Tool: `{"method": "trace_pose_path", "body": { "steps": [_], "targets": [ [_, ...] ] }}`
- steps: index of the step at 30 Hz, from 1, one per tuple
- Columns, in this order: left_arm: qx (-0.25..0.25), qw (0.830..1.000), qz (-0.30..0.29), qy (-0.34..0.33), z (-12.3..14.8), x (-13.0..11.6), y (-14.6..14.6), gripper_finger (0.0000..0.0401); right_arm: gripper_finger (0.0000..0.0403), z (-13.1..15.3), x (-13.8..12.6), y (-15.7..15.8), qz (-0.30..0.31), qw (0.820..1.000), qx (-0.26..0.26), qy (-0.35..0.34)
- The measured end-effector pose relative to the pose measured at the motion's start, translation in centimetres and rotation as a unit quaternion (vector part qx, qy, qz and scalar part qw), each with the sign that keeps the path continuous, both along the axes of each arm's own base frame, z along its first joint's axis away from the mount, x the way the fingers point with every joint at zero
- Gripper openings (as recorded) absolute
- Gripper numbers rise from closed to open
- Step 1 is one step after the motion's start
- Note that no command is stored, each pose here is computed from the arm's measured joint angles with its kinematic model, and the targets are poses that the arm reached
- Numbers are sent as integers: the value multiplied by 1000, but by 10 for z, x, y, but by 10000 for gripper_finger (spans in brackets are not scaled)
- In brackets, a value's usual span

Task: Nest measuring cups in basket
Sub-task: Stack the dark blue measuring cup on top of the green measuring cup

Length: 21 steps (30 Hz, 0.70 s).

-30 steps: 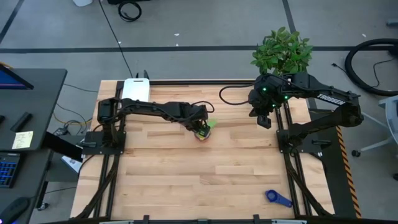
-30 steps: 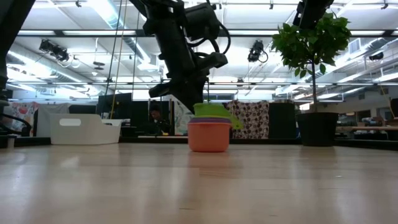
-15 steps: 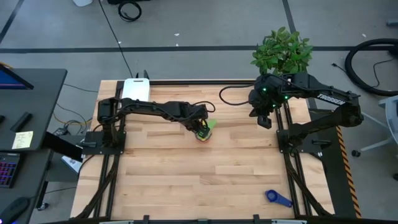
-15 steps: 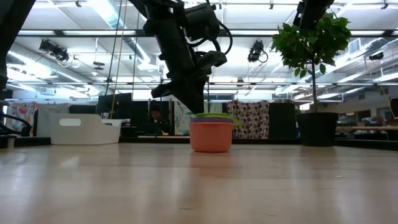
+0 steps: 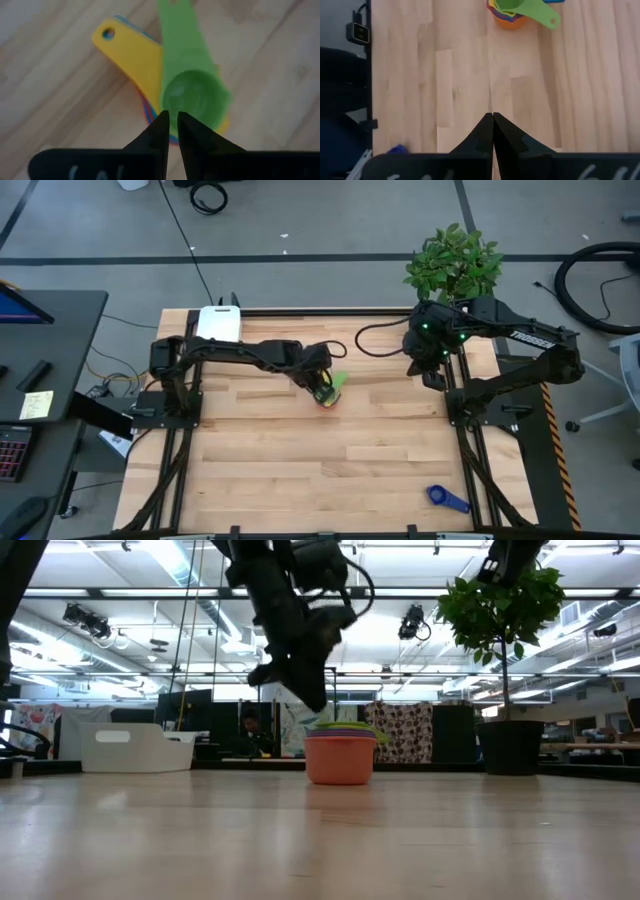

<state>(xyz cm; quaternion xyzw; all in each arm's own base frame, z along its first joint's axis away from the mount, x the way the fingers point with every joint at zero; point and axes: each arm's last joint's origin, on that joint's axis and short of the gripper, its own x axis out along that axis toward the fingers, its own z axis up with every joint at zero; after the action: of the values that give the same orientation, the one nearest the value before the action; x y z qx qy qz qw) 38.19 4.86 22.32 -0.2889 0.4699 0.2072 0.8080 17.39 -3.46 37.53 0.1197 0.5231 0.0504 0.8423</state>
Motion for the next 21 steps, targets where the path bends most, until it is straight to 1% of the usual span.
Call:
{"method": "trace_pose_path", "body": {
  "steps": [3, 6, 9, 11, 16, 21],
  "targets": [
    [15, 999, -16, -27, 20, -7, 1, 43, 14, 0, 0, 1, 2, 1000, 12, 0],
    [33, 998, -37, -48, 39, -16, 1, 43, 22, -1, -2, 4, -4, 999, 48, 15],
    [51, 995, -59, -66, 57, -26, 0, 43, 35, -3, -9, 12, -5, 994, 90, 58],
    [61, 993, -71, -73, 66, -33, -1, 43, 47, -4, -12, 19, -2, 990, 107, 89],
    [79, 988, -91, -93, 83, -43, -3, 43, 84, -13, -8, 34, 11, 986, 118, 117],
    [82, 988, -96, -93, 94, -55, -4, 43, 116, -42, -1, 53, 63, 980, 119, 147]
  ]
}}
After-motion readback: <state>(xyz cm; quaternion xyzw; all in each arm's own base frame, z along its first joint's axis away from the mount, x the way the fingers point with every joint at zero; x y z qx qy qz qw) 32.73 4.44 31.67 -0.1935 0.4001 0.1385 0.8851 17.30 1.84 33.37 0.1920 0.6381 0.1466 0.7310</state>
